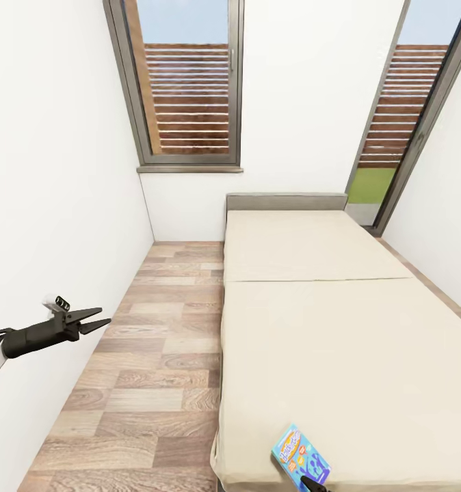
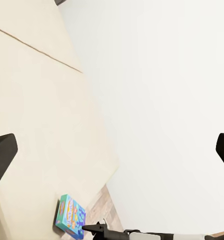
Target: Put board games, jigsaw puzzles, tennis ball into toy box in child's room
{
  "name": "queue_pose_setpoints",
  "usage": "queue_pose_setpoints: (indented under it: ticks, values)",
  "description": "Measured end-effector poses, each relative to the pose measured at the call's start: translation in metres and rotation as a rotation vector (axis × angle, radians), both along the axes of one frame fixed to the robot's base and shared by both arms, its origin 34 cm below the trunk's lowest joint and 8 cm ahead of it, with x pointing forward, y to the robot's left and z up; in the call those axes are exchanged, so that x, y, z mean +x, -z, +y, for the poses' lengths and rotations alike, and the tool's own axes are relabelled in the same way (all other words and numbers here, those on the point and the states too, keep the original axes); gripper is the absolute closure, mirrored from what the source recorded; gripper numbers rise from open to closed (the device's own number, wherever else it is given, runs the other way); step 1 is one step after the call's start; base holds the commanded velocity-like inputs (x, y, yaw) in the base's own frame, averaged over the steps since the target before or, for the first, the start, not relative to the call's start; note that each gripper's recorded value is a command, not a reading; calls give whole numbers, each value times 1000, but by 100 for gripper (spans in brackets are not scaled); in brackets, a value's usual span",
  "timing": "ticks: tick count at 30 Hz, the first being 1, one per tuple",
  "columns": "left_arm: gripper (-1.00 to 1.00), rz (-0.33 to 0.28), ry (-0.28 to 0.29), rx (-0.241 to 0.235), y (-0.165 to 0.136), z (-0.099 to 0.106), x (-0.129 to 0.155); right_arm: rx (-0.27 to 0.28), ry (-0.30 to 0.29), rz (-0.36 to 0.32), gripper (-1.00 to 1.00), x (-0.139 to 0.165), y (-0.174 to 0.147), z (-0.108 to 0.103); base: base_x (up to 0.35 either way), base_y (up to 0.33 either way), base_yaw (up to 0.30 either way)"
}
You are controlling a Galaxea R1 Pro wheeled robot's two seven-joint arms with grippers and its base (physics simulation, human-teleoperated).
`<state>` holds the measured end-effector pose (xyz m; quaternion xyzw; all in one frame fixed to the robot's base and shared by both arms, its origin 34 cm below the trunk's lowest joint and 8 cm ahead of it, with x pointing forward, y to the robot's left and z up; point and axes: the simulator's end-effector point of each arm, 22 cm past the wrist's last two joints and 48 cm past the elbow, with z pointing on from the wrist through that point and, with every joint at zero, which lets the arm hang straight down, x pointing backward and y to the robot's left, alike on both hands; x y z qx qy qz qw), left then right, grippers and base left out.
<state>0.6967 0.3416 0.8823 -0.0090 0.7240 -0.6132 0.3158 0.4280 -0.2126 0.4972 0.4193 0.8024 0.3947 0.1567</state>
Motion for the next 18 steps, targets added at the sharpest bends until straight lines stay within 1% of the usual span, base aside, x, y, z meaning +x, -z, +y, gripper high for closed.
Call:
queue_pose_setpoints:
  ticks: [6,12,18]
  values:
    - [-100,0,0,0,0,0,0,-1,0,1,-100,0,0,0,14,0,0]
    - [-100,0,0,0,0,0,0,-1,0,1,-100,0,0,0,130,0,0]
    - [-100,-3,0,2,0,0,0,-1,0,1,-100,0,0,0,35,0,0]
